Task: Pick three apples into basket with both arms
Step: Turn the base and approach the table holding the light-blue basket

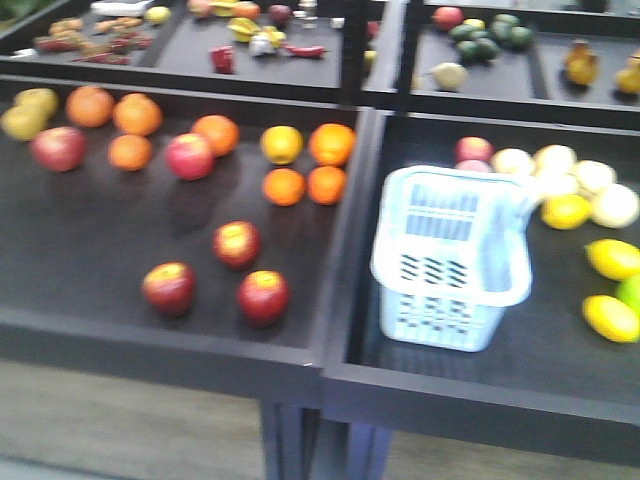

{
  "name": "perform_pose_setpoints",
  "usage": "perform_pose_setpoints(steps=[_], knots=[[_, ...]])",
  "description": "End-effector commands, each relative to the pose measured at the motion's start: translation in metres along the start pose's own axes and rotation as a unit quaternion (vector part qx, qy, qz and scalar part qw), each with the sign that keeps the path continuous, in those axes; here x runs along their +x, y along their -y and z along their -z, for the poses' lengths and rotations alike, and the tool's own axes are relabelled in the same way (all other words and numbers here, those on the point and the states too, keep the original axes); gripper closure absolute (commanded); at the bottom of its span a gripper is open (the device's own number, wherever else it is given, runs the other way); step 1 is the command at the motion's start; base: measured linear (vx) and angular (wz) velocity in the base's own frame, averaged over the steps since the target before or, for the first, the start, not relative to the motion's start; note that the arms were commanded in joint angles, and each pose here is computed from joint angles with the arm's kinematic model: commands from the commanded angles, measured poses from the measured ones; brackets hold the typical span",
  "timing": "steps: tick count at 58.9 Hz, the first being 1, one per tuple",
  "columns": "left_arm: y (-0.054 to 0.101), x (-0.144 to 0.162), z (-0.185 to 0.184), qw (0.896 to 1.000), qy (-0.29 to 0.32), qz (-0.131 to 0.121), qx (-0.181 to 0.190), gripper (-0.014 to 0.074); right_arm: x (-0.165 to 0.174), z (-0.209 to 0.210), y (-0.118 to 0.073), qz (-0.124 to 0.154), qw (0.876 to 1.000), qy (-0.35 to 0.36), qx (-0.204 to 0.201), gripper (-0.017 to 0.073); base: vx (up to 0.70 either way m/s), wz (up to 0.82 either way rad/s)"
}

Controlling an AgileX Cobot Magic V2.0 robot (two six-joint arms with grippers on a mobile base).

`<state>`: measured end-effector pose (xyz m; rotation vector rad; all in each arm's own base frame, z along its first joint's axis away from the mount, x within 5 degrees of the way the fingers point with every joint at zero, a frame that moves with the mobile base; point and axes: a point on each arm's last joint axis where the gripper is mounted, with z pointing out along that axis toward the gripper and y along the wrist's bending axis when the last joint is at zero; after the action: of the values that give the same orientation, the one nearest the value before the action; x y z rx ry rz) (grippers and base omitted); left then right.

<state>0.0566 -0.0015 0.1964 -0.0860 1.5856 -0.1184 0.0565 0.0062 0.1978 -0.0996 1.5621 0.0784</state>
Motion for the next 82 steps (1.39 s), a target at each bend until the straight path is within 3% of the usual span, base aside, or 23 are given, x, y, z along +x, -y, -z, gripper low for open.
perform_pose_setpoints(steps=[1, 49, 82], knots=[[0.0013, -0.0152, 0.0027, 0.999, 0.053, 0.005, 0.002, 0.0599, -0.0041, 0.0008, -0.0005, 0.008, 0.999, 0.037, -0.001, 0.0564, 0.08, -0.52], [0.0013, -0.0152, 0.0027, 0.999, 0.053, 0.005, 0.002, 0.0599, -0.0041, 0.0008, -0.0005, 0.008, 0.999, 0.037, -0.001, 0.0564, 0.08, -0.38], [0.0013, -0.0152, 0.0027, 0.999, 0.053, 0.005, 0.002, 0.0599, -0.0041, 0.0008, -0.0005, 0.008, 0.999, 0.037, -0.001, 0.0564, 0.17, 0.03]])
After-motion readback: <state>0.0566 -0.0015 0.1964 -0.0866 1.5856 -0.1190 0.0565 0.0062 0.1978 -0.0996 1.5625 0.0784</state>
